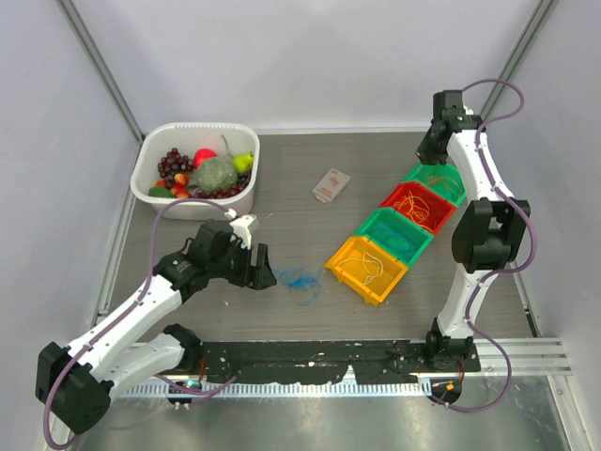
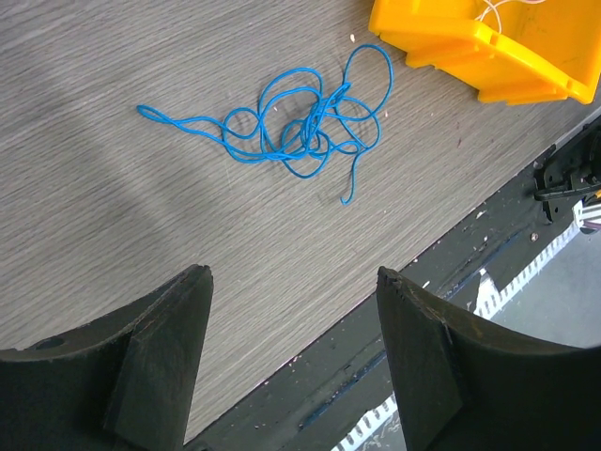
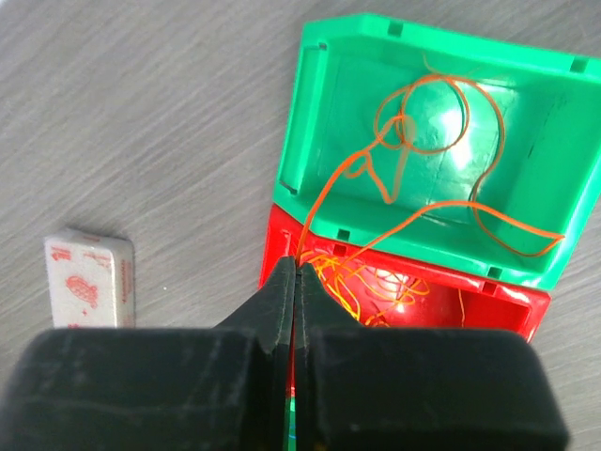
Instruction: Untangle the cables
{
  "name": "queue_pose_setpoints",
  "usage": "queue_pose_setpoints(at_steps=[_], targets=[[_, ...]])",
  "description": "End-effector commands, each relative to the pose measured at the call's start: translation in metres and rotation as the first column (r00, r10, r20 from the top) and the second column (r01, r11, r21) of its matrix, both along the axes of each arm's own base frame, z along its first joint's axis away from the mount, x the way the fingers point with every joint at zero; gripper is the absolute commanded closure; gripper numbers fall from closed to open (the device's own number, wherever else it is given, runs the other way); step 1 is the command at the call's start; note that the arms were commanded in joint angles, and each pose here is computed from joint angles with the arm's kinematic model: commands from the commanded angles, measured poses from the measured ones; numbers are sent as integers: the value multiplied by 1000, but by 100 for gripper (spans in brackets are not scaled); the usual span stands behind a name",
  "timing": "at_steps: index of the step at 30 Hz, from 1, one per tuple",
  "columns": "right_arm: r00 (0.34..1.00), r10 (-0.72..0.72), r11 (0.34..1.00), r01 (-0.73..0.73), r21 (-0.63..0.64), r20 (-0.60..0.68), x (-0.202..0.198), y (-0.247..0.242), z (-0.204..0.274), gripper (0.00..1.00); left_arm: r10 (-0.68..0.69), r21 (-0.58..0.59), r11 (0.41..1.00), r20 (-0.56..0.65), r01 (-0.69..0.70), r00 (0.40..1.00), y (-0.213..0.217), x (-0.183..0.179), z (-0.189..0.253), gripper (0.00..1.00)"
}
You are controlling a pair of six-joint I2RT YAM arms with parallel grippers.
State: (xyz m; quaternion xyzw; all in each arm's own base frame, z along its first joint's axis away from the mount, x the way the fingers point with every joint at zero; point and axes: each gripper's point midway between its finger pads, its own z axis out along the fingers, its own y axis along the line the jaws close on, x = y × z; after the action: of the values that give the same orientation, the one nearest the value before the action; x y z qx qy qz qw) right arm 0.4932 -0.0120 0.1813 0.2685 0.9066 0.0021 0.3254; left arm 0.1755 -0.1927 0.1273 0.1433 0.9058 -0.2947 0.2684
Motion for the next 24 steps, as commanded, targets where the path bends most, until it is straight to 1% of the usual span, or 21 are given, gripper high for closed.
queue_pose_setpoints(at_steps=[1, 4, 7, 8, 11, 12, 15, 16, 17, 21, 24], targets=[[999, -10, 1000, 9, 21, 36, -10, 5, 13, 99, -29, -30, 999, 58, 31, 998, -4, 4, 12, 26], [999, -31, 998, 30, 47, 21, -12, -4, 1, 99, -30, -29, 999, 59, 32, 998, -4, 4, 12, 25], [998, -45, 996, 41, 77, 53, 2, -15, -11, 99, -31, -27, 999, 57, 33, 998, -4, 4, 11, 25], [998, -55, 996, 52, 72, 40, 6, -23, -20, 99, -31, -27, 999, 54, 33, 998, -4, 4, 11, 25], [997, -65, 996, 62, 59, 39, 23, -37, -28, 99, -33, -28, 999, 48, 35, 998, -5, 4, 10, 25], [997, -76, 996, 75, 46, 20, 25, -46, -38, 99, -33, -29, 999, 43, 34, 999, -5, 3, 10, 25], [994, -89, 996, 89, 13, 64, 43, -59, -30, 99, -27, -31, 999, 39, 29, 999, -5, 4, 11, 25], [995, -88, 996, 88, 11, 56, 46, -62, -36, 99, -25, -31, 999, 33, 26, 999, -5, 3, 10, 25], [994, -87, 996, 86, 14, 65, 50, -62, -33, 99, -24, -32, 999, 33, 25, 999, -5, 3, 11, 25], [999, -49, 999, 48, 11, 11, 54, -60, -60, 99, -20, -32, 999, 17, 21, 1000, -6, 3, 10, 25], [1000, -14, 1000, 15, 17, -16, 51, -55, -64, 99, -13, -33, 999, 1, 13, 1000, -7, 3, 9, 25]])
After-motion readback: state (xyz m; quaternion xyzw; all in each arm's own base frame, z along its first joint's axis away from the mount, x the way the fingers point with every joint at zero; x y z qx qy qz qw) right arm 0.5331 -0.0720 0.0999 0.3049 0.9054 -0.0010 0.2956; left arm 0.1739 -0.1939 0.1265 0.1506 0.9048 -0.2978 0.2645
